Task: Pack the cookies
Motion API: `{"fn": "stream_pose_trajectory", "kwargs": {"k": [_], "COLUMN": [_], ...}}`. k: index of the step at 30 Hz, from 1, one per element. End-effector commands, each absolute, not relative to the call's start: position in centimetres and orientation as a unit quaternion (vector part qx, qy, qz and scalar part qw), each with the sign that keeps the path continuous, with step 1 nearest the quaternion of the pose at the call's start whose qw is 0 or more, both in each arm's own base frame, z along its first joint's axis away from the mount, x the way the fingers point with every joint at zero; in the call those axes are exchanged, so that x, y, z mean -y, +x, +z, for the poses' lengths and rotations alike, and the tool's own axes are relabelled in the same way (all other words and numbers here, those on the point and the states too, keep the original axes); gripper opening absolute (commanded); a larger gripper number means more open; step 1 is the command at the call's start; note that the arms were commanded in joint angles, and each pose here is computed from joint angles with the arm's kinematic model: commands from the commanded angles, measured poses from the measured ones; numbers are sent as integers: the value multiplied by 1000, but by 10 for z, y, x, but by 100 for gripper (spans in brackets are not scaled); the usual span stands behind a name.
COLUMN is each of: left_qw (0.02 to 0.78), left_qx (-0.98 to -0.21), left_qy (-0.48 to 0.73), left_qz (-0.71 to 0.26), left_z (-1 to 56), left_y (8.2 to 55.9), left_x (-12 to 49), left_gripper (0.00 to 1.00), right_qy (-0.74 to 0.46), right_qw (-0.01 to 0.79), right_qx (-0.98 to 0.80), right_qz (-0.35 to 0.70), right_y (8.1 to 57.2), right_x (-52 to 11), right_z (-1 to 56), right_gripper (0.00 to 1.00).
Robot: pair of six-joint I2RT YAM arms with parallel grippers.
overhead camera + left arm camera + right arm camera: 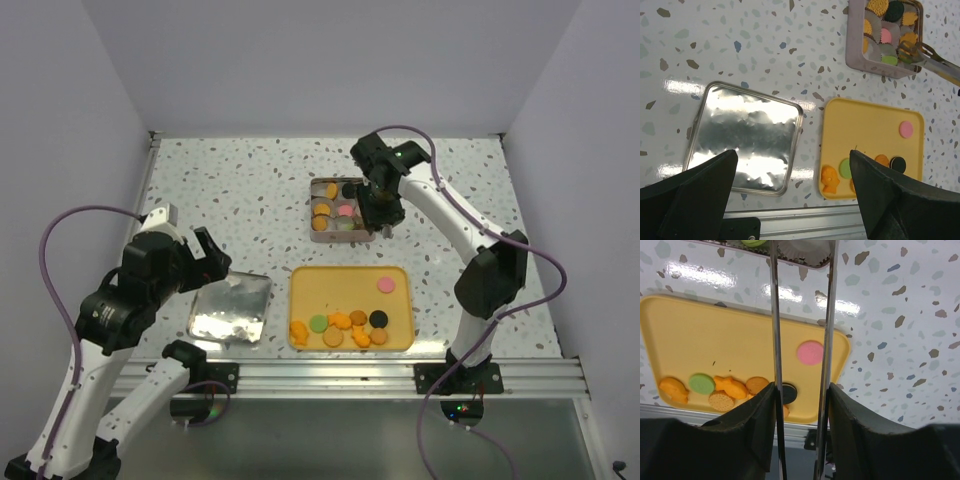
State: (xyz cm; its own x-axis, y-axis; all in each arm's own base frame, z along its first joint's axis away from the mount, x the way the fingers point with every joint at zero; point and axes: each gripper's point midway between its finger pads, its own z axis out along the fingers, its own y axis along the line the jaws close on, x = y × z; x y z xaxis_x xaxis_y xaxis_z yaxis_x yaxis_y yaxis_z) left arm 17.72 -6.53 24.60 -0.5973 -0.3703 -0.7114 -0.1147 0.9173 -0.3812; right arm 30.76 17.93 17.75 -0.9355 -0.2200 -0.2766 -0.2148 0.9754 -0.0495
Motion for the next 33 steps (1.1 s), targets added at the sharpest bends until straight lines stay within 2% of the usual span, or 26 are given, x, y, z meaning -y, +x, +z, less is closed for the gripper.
{"fn": "stream_pose_trajectory", "kwargs": {"k": [1,8,27,33], "left_qw": [453,452,444,443], "left_qx": [-869,-869,-872,-871], "left_qy": [-123,-122,-109,-106], "left_qz": [-159,-160,-174,-184], "left_z": [263,261,251,254], "left_y": [187,190,204,208], "left_x": [70,71,84,89], "left_gripper": [100,100,100,100], "right_qy": [-111,-108,-79,6], "right_qw": [183,193,251,241], "right_qx": [-977,-975,-965,-969], "right_qz": [12,6,15,49], "right_y": [315,319,298,308], "right_x": [-180,-175,-139,-86], "right_z": [198,209,265,234], "right_gripper": [47,52,52,52]}}
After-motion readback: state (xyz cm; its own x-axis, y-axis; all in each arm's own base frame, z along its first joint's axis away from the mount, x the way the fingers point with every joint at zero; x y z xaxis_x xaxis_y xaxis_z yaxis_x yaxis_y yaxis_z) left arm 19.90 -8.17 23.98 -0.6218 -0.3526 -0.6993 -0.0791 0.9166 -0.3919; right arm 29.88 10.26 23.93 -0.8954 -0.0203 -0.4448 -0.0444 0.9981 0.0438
